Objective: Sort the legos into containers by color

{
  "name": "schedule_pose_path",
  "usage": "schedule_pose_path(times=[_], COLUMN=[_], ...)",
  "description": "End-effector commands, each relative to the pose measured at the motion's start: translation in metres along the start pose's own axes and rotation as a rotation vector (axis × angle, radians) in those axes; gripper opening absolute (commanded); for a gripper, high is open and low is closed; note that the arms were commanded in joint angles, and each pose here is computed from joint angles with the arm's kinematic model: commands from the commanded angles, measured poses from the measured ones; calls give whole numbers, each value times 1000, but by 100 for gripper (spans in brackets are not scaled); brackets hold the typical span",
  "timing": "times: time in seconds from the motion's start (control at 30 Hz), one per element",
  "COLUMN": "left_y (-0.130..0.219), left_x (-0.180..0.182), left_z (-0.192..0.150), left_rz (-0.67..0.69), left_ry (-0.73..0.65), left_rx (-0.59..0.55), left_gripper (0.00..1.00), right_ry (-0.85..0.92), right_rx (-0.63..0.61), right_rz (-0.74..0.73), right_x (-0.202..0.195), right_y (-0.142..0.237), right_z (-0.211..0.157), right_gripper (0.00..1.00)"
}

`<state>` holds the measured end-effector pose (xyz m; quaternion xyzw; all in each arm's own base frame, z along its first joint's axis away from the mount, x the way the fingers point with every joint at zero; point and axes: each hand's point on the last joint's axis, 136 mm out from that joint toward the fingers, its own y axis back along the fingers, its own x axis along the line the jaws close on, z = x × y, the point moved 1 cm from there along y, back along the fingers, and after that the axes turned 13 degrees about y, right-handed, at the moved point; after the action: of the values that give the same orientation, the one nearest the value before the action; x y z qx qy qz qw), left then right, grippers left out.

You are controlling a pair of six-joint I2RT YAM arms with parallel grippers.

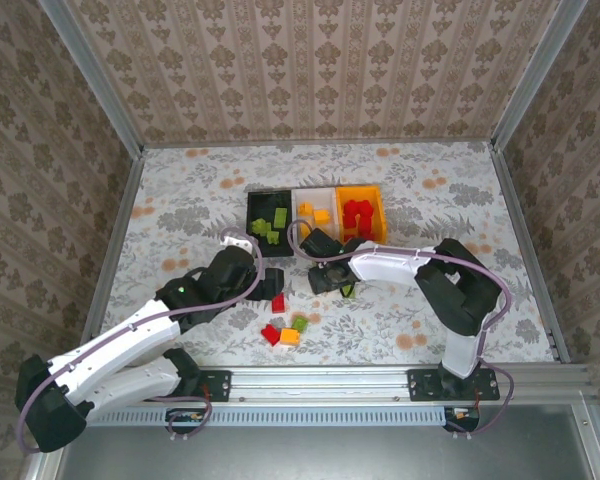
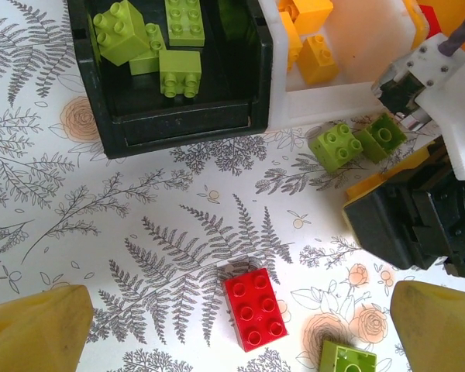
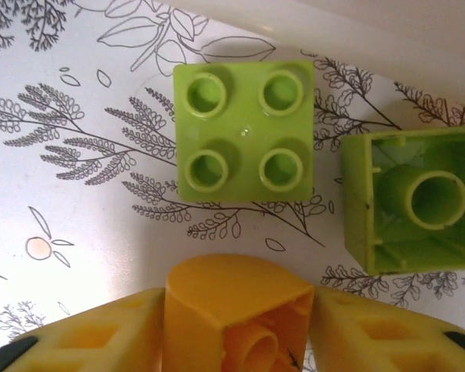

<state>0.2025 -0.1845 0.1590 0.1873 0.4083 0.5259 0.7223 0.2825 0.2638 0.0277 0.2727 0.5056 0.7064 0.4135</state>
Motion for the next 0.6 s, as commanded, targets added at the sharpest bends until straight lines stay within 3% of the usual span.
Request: schedule_pose_path(times=[0.0,0.1,0.3,0.57], left_y=[1,1,1,1], left_x=[9,12,14,17], left_z=[-4,-5,-7,-10], left_rz=[34,42,40,45], left_ry=[14,8,6,15], left_rx=[-1,-7,-3,3], left_gripper=[100,100,100,100], right_ry=[0,5,-53,-177], right_rx=[-10,-77,-250,-329], right_rz=[36,99,176,53], right_x=[4,11,8,-41], right_y=[6,28,83,92], right_z=[1,10,51,116], right_gripper=[40,33,32,31])
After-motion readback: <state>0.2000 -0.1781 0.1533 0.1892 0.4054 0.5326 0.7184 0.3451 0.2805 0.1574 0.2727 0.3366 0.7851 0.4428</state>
